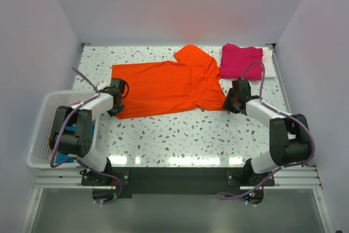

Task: Fold and stack the t-shirts
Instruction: Fold the tshirt

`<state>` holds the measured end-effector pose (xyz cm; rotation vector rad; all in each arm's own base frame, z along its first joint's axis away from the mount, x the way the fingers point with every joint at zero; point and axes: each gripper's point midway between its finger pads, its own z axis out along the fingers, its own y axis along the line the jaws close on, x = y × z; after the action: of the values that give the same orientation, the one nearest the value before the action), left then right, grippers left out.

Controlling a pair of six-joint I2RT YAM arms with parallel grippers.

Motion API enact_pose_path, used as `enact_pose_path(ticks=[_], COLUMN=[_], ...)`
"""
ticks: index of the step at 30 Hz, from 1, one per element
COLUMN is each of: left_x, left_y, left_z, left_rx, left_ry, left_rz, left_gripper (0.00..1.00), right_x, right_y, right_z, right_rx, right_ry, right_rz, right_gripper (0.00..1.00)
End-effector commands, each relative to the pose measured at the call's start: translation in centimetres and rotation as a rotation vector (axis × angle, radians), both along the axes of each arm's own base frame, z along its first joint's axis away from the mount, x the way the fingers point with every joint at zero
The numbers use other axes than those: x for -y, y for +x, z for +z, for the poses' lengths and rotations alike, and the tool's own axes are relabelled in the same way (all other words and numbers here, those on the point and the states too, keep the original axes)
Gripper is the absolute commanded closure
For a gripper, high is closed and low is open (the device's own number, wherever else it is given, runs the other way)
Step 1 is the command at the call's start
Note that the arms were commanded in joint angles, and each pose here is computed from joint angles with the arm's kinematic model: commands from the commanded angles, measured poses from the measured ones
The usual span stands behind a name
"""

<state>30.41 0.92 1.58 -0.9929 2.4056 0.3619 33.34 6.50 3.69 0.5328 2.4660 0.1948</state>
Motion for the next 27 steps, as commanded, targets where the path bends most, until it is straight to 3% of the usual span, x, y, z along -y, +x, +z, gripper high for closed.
enact_pose_path(ticks=[1, 11, 19, 27], left_x=[-0.9, -1.1, -1.2, -1.3], left_y=[-0.4, -0.4, -0.5, -0.4], left_z=[0.8, 1.0, 1.0, 2.0], left_rx=[-0.008, -0.012, -0.017, -0.005], left_ry=[0.019, 0.032, 0.039, 0.042], left_rz=[0.009, 0.002, -0.001, -0.002], left_gripper=[0.97, 0.97, 0.99, 1.00], right_x=[0.1, 1.0, 1.9, 4.2], right_y=[1.6, 1.5, 1.7, 1.0], right_z=[0.3, -1.4, -0.2, 3.6], right_rx=[0.045, 0.009, 0.019, 0.051], right_ry=[-0.010, -0.059, -0.103, -0.166], right_rz=[-0.029, -0.060, -0.077, -0.096], right_gripper=[0.66, 0.66, 0.96, 1.00])
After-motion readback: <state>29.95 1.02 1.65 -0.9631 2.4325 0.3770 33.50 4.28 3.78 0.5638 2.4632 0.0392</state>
